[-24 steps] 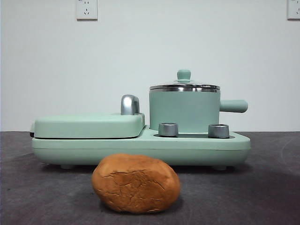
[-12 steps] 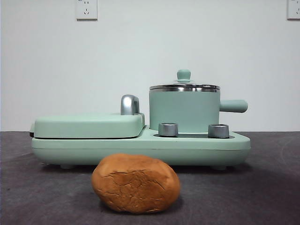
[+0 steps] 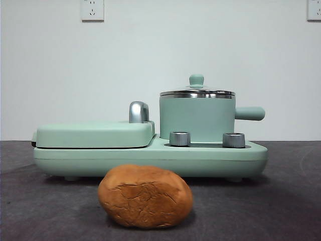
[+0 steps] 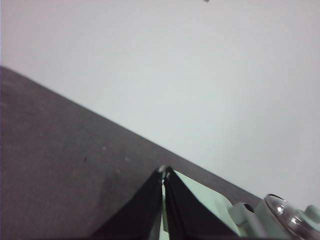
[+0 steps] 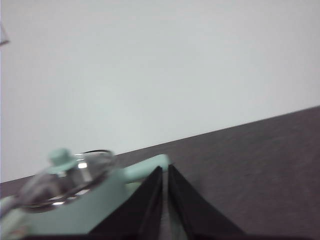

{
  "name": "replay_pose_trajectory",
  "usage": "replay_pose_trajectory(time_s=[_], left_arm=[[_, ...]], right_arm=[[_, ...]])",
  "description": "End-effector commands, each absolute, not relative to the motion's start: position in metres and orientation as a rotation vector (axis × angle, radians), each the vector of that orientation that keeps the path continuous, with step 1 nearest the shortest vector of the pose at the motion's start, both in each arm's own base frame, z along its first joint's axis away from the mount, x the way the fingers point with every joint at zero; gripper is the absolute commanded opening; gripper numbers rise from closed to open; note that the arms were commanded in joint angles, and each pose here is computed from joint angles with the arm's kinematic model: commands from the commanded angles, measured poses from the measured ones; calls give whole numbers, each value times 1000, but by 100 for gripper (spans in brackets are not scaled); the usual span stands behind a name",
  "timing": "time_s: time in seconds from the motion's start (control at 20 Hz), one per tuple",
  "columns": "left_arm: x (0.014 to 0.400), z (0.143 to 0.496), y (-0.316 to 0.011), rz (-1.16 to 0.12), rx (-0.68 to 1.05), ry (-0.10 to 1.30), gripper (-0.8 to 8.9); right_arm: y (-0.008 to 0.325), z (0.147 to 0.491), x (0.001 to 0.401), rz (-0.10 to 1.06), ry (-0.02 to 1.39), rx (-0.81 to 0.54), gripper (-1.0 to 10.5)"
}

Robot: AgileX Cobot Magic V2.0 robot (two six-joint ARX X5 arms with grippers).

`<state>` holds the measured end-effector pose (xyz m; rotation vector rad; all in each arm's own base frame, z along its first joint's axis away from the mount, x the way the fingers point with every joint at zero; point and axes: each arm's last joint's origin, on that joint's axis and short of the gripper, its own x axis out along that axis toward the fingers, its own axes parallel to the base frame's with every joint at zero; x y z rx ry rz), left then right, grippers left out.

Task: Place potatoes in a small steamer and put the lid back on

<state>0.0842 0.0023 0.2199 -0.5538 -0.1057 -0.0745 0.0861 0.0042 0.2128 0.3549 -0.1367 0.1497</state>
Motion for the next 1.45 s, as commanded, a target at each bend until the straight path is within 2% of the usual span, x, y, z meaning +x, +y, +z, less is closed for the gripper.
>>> replay_pose_trajectory(time_s=[0.05,0.15,0.35,0.6,0.9,1.25,1.3,1.45], left_arm=[[75,248,2,-66,-530,-43,9],[73,261,0,-113,-470,4,9],[74,290,-6,-310,-341,99,9],[83,314,-8,-388,-201,175,9],[98,326,-11,-490,122,163,6],[122,318,-21,-610,326,197,7],[124,317,-23,-624,333,202,30],[131,317,-27,-652,322,202,192]], right_arm=[[6,233,78,230,-104,397,15],[8,244,73,280,-68,383,15],[12,264,68,398,-1,275,15],[16,280,72,548,44,112,15],[16,290,85,571,77,-107,15],[16,289,105,596,94,-352,17],[16,288,107,599,98,-369,30],[17,286,110,605,106,-393,157]])
